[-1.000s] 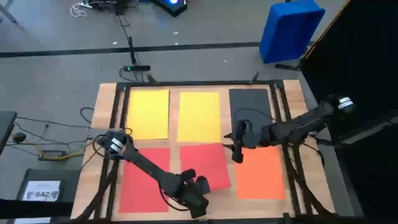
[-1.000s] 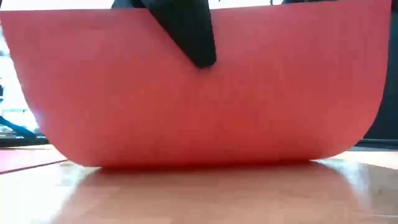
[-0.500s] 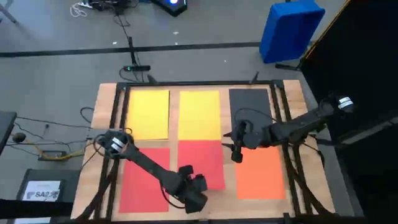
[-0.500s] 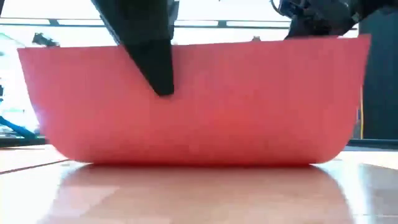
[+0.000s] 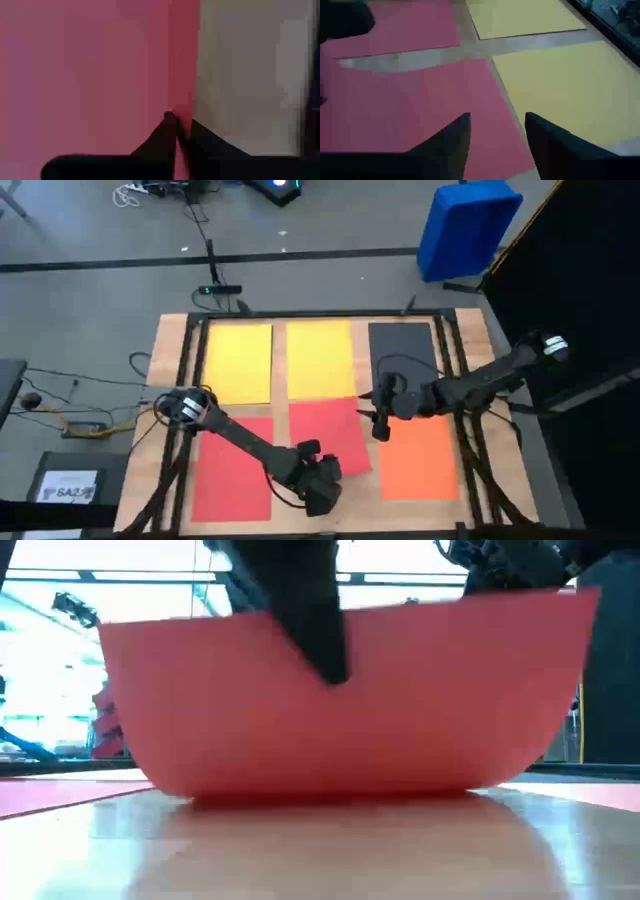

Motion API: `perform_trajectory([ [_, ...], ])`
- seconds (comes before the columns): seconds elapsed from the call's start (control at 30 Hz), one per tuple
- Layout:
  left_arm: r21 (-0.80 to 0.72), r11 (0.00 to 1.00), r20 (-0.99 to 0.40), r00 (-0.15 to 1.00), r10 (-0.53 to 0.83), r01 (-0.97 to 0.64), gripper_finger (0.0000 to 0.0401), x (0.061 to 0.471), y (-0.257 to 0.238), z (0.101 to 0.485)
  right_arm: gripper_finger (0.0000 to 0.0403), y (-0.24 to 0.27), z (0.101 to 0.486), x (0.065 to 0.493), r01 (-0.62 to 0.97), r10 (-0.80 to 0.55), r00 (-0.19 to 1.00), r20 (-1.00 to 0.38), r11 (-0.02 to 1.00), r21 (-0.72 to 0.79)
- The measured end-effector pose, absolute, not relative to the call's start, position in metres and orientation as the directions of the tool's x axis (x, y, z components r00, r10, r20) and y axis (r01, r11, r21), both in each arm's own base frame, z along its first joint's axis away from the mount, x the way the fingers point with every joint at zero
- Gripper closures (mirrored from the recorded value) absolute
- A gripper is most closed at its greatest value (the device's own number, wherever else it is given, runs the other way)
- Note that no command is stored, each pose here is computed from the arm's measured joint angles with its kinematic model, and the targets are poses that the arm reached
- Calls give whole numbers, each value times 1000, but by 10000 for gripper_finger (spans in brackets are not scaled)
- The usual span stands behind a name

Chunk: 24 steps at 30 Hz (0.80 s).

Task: Organize paper
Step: Put the red paper to the bottom center of the table

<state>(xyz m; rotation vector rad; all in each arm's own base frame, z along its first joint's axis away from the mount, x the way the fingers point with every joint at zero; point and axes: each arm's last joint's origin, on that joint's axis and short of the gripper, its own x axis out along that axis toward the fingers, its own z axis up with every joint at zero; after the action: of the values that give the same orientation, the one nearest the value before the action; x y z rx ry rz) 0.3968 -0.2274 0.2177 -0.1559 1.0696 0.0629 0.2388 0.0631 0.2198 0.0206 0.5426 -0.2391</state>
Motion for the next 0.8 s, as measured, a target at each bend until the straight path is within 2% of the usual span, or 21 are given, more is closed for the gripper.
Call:
perform_trajectory([
  [0.1, -114, 987, -865, 500, -42, -113, 401, 397, -232, 219, 241, 63, 220, 239, 231, -218, 833, -508, 972, -39],
  [0.43, -61, 991, -888, 459, 1, -120, 401, 393, -229, 215, 241, 63, 221, 239, 231, -217, 836, -504, 972, -36],
  [0.8, -78, 983, -901, 433, 0, -164, 401, 393, -220, 191, 241, 64, 222, 240, 231, -215, 840, -498, 973, -31],
])
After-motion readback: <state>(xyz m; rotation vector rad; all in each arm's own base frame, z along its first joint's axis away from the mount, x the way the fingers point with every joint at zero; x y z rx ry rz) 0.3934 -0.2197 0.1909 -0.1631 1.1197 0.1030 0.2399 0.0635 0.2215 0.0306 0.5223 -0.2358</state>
